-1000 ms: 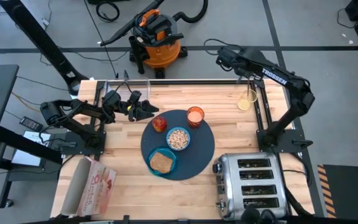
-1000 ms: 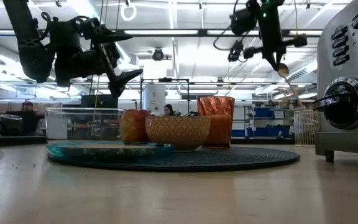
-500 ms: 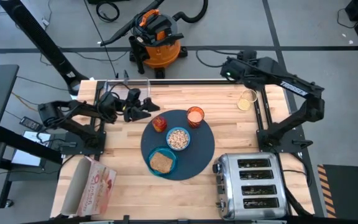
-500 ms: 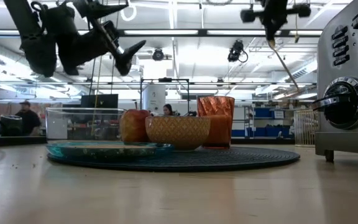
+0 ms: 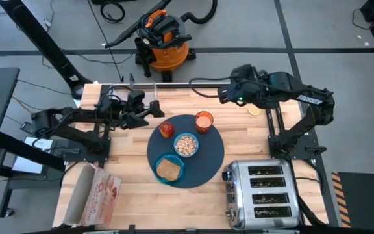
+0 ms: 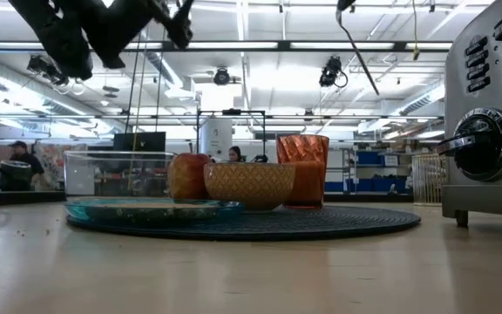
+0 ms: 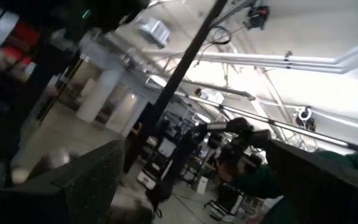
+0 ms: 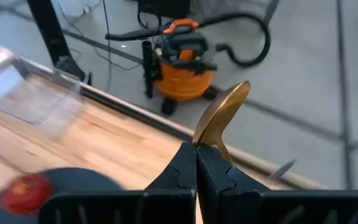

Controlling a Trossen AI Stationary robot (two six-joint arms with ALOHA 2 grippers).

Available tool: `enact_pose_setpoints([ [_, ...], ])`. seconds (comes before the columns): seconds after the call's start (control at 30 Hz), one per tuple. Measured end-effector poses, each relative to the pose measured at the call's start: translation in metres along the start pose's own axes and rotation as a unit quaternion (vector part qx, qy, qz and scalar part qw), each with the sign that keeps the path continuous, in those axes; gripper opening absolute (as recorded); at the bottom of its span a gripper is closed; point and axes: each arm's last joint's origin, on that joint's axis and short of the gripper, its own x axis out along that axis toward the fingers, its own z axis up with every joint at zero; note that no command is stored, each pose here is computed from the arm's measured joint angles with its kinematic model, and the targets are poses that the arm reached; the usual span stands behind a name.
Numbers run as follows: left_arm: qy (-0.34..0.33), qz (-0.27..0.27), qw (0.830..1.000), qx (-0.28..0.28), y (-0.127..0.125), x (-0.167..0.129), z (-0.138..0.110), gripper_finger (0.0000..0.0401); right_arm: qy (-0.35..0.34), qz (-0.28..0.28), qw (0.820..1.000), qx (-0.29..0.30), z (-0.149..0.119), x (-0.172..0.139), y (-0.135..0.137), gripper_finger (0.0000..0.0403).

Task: Arrange a breakfast setting
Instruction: Put the spoon from the cup on the right side of the bowl on the placemat

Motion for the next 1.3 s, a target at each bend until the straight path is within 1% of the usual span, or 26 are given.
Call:
enact_pose_setpoints([
  [0.1,-0.011,-0.005,1.000,0.020,-0.008,0.006,0.003,0.0396,0.014,0.026,0.997,0.071,-0.007,-0.009,0.006,0.0000],
  [0.17,-0.014,0.005,1.000,0.021,-0.009,0.009,0.002,0.0396,0.043,0.047,0.991,0.120,-0.012,-0.015,0.009,0.0000],
  [0.23,-0.009,0.022,1.000,0.011,-0.007,0.012,0.000,0.0396,0.085,0.055,0.981,0.163,-0.019,-0.019,0.009,0.0000],
  [0.33,-0.006,0.042,0.999,-0.001,-0.004,0.015,-0.005,0.0396,0.146,0.061,0.966,0.206,-0.028,-0.026,0.009,0.0000],
  [0.4,-0.009,0.053,0.999,-0.001,-0.003,0.017,-0.008,0.0396,0.167,0.078,0.956,0.227,-0.031,-0.031,0.013,0.0000],
  [0.5,-0.020,0.063,0.998,0.004,-0.004,0.021,-0.011,0.0396,0.196,0.086,0.942,0.259,-0.035,-0.034,0.018,0.0000],
  [0.63,-0.029,0.064,0.998,0.010,-0.007,0.026,-0.016,0.0396,0.230,0.074,0.930,0.277,-0.046,-0.037,0.027,0.0000],
  [0.7,-0.032,0.069,0.997,0.013,-0.008,0.029,-0.019,0.0396,0.258,0.082,0.921,0.281,-0.051,-0.043,0.032,0.0000],
  [0.77,-0.031,0.077,0.996,0.016,-0.008,0.032,-0.024,0.0396,0.278,0.088,0.915,0.279,-0.056,-0.047,0.037,0.0000],
  [0.87,-0.020,0.099,0.995,0.016,-0.007,0.036,-0.031,0.0396,0.298,0.094,0.908,0.278,-0.064,-0.049,0.048,0.0000],
  [0.97,-0.012,0.111,0.994,0.018,-0.006,0.038,-0.036,0.0396,0.309,0.103,0.900,0.291,-0.068,-0.046,0.064,0.0000],
  [1.1,-0.001,0.115,0.993,0.021,-0.006,0.039,-0.040,0.0396,0.329,0.101,0.893,0.289,-0.081,-0.031,0.096,0.0000],
  [1.2,0.015,0.100,0.995,0.006,-0.009,0.040,-0.042,0.0396,0.365,0.064,0.883,0.289,-0.097,-0.014,0.118,0.0000],
  [1.3,0.035,0.071,0.997,0.001,-0.020,0.044,-0.045,0.0396,0.399,0.038,0.870,0.287,-0.108,0.005,0.135,0.0000],
])
